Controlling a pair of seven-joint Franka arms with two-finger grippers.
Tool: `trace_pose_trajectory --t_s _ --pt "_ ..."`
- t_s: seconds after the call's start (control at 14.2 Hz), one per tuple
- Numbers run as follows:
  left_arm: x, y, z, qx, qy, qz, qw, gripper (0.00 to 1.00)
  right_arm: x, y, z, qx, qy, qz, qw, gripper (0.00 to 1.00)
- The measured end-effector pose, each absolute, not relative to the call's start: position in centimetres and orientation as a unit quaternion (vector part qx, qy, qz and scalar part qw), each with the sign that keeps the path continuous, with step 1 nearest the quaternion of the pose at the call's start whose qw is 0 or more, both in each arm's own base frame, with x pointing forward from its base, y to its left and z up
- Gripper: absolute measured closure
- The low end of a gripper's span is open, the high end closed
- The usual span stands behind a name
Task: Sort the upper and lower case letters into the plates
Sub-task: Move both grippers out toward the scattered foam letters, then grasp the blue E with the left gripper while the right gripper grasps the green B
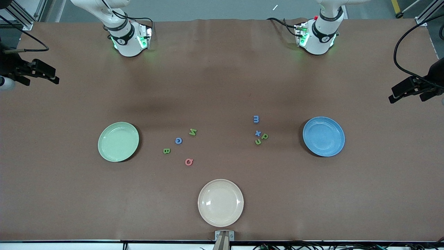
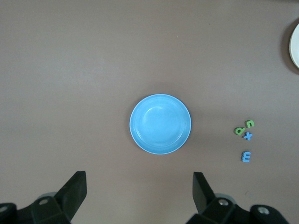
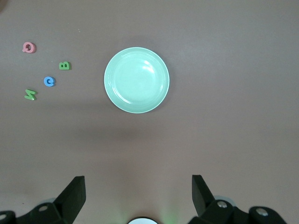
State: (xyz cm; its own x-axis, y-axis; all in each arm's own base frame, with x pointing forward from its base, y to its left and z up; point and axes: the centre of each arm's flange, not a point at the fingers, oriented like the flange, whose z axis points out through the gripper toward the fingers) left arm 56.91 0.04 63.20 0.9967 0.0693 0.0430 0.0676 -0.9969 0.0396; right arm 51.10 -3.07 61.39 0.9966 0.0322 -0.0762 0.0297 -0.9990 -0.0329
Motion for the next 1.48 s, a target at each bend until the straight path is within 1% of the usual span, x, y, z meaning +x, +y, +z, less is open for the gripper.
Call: trace_pose_trajectory --t_s 0.56,0.78,0.92,1.13,1.34,1.48 --pt "56.9 -0.2 63.7 0.999 0.032 0.025 0.020 0.00 50.8 -3.1 62.0 -0.999 -0.015 0.045 0.016 0.00" --pt "56.3 -2.2 62.4 1.000 0.015 -0.007 0.026 0.00 51.0 -3.3 62.2 -0.999 -0.011 0.041 0.016 0.00" --pt "56.0 -5.7 60.3 0.999 0.005 -0.034 0.026 0.00 51.8 -3.5 61.4 -0.999 -0.010 0.038 0.015 0.00" --pt "55.0 -14.2 55.3 0.998 0.020 -0.060 0.020 0.00 53.9 -3.8 59.6 -1.000 -0.007 0.027 0.012 0.00" --pt "53.5 -22.7 48.3 0.997 0.054 -0.041 0.030 0.00 56.4 -4.5 55.1 -0.998 -0.007 0.055 -0.008 0.00" --pt "52.0 -26.4 43.7 0.996 0.077 -0.041 0.038 0.00 58.2 -4.6 51.5 -0.997 -0.006 0.081 -0.019 0.00"
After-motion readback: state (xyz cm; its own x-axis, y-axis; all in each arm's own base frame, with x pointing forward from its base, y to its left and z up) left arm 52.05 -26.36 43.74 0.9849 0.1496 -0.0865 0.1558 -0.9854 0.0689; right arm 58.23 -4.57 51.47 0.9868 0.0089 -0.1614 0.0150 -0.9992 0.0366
